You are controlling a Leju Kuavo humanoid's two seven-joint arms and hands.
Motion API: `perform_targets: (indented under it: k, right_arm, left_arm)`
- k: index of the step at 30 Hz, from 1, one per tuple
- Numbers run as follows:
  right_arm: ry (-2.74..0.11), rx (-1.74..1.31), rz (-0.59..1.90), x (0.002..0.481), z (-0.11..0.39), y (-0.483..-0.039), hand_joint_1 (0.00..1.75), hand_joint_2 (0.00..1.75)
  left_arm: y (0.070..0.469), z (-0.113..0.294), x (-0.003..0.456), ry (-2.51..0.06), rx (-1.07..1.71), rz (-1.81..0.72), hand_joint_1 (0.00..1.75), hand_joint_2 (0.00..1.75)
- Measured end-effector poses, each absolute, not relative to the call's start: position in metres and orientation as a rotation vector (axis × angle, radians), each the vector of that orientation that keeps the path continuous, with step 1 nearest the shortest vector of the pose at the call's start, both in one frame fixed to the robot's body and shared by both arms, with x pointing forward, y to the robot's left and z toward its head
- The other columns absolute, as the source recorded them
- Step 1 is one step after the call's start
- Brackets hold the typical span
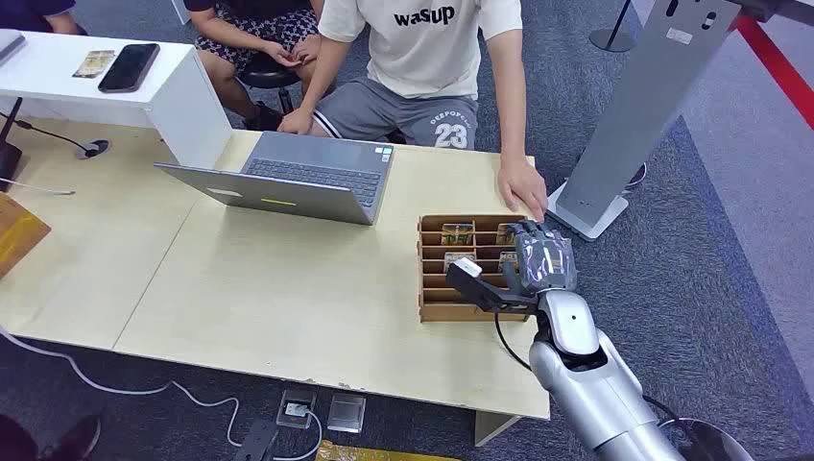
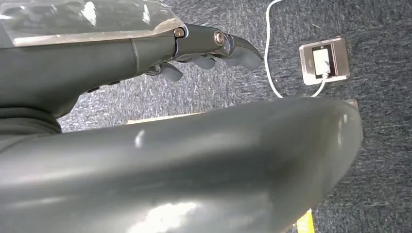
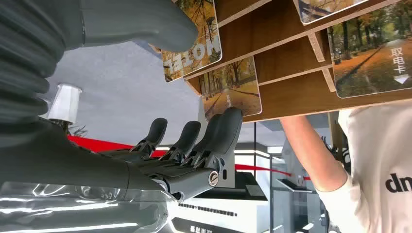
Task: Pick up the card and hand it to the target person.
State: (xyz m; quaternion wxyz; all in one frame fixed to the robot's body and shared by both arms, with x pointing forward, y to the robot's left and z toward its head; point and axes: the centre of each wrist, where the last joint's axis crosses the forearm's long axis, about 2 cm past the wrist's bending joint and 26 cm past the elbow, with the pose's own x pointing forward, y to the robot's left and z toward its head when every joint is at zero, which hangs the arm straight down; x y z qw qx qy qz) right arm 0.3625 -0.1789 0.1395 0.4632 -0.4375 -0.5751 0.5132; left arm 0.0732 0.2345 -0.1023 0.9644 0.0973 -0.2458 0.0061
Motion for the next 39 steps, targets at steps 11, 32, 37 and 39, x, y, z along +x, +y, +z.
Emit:
perform_targets:
  k: [11, 32, 37, 39]
  right_arm:
    - [-1.374, -1.087, 1.283, 0.363, 0.1382, -0.1795, 0.7, 1.75]
    - [-1.309, -1.093, 1.3, 0.3635, 0.1302, -0.1841, 0.86, 1.75]
    - [-1.303, -1.1, 1.3, 0.3635, 0.1299, -0.1843, 0.88, 1.75]
    - [-1.299, -1.114, 1.305, 0.3634, 0.1297, -0.1842, 0.88, 1.75]
  left_arm:
    - [0.2344, -0.1023, 0.0732, -0.501, 0.193, 0.012, 0.0, 0.0]
    - [0.2344, -0.1023, 0.0732, -0.504, 0.19, 0.012, 0.0, 0.0]
    - [0.2344, -0.1023, 0.0732, -0.504, 0.189, 0.012, 0.0, 0.0]
    - [0.2344, -0.1023, 0.0731, -0.504, 0.189, 0.012, 0.0, 0.0]
